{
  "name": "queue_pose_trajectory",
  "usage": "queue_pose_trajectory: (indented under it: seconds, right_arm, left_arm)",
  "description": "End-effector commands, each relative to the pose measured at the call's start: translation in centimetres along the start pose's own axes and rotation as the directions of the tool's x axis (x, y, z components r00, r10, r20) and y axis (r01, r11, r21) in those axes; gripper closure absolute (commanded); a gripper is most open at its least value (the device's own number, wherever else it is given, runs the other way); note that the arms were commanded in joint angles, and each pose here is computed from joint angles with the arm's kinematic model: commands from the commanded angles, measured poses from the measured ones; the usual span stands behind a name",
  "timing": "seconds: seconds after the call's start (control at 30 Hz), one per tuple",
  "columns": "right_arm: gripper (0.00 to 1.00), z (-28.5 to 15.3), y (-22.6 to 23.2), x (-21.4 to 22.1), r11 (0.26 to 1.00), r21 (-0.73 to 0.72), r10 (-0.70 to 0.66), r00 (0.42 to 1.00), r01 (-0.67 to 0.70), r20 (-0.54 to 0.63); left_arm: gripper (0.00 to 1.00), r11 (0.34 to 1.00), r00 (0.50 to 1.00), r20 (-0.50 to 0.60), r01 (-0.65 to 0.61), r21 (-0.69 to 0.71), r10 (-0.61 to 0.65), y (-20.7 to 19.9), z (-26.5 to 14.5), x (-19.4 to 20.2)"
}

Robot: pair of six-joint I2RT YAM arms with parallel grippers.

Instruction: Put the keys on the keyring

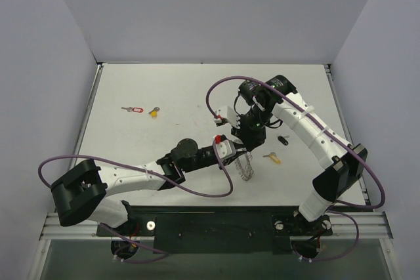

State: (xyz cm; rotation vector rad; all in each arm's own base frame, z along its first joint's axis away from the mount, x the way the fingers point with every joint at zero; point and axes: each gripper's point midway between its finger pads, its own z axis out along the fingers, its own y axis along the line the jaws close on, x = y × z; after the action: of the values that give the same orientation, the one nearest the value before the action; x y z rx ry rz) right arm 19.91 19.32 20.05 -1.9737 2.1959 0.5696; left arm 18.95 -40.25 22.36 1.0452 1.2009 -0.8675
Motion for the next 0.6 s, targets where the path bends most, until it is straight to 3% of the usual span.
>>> queue_pose_trajectory:
  seconds: [0.0, 0.2, 0.57]
  right_arm:
    - [1.00, -1.67, 3.16, 1.36, 0.997, -0.071, 0.022, 0.999, -0.024, -0.032]
    - [1.00, -1.69, 3.14, 1.42, 0.997, -0.068, 0.023, 0.999, -0.025, -0.032]
    - [1.00, -1.82, 3.11, 1.42, 0.998, -0.063, 0.025, 0.999, -0.026, -0.022]
  left_arm:
    - [0.71, 1.000, 0.997, 0.083, 0.002, 0.018, -0.003, -0.08, 0.85, -2.71]
    - [0.80, 1.000, 0.998, 0.070, 0.002, 0.028, -0.004, -0.03, 0.98, -2.56]
    - [0.75, 1.000, 0.999, 0.049, 0.017, 0.021, -0.018, 0.29, 0.91, -2.07]
